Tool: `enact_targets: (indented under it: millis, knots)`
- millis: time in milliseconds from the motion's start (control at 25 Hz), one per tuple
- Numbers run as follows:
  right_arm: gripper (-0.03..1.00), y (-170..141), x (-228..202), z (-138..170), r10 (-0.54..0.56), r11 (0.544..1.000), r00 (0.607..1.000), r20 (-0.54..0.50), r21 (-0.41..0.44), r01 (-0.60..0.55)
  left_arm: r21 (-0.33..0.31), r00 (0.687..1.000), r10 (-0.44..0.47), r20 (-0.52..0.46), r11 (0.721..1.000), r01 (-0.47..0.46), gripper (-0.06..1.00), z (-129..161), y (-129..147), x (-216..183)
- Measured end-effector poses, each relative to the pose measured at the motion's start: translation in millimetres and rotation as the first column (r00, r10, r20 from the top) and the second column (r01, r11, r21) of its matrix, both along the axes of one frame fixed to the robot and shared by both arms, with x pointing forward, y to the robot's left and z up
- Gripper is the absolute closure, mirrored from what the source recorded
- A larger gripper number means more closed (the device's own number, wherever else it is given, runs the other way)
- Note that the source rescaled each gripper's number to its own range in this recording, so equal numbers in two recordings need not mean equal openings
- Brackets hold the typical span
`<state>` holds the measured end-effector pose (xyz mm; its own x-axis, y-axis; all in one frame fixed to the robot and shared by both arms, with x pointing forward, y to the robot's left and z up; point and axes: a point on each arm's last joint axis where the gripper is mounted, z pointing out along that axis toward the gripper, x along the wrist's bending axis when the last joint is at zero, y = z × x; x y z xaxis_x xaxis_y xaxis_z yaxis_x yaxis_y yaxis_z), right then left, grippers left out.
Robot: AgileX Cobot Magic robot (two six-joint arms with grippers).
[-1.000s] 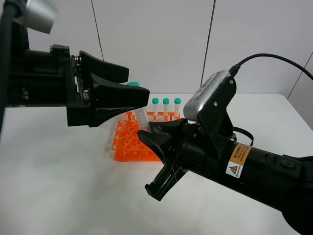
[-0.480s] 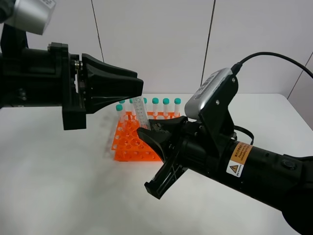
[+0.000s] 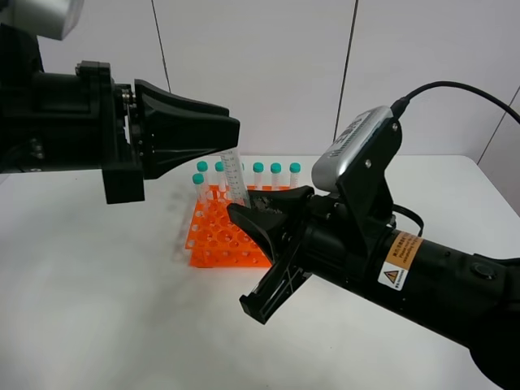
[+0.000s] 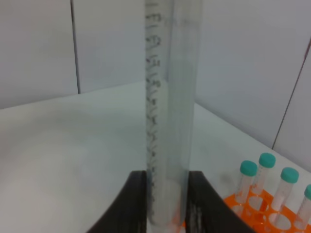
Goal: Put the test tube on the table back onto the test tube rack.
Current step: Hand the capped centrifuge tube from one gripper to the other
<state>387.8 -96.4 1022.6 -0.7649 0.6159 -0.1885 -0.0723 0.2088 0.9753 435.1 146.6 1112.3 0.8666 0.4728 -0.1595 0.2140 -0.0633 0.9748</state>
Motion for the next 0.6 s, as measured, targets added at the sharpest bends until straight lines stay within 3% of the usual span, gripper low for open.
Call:
enact_targets:
  millis: [80,120,160,280,320,400,600]
  knots:
    - [0.94,0.0,0.0,0.0,0.0,1.0,1.0,0.0,0.0,0.0,-0.001,1.0,0.0,0.001,1.0,0.0,0.94,0.1,0.0,0.0]
    - [0.88,0.1,-0.1,0.0,0.001,1.0,1.0,0.0,0.0,-0.001,-0.001,1.0,0.001,0.001,1.0,-0.001,0.94,0.1,0.0,0.1]
    - [0.78,0.3,-0.5,-0.6,0.007,1.0,1.0,0.002,-0.01,-0.007,-0.012,1.0,0.004,-0.004,1.0,-0.004,0.94,0.8,0.0,0.3]
    - [0.19,0.8,-1.0,-1.4,0.016,1.0,1.0,0.005,-0.021,-0.016,-0.027,1.0,0.009,-0.011,1.0,-0.009,0.94,1.7,0.0,0.5]
    - [0.1,0.8,-1.0,-1.4,0.017,1.0,1.0,0.005,-0.021,-0.017,-0.028,1.0,0.009,-0.012,1.0,-0.009,0.94,1.8,0.0,0.6]
    - [0.0,0.8,-0.9,-1.4,0.015,1.0,1.0,0.003,-0.02,-0.015,-0.029,1.0,0.01,-0.013,1.0,-0.01,0.94,1.8,0.0,0.6]
    - [-0.03,-0.5,0.6,-1.6,-0.011,1.0,1.0,-0.018,-0.006,0.01,-0.027,1.0,0.022,-0.013,0.999,-0.023,0.94,1.6,0.5,1.6]
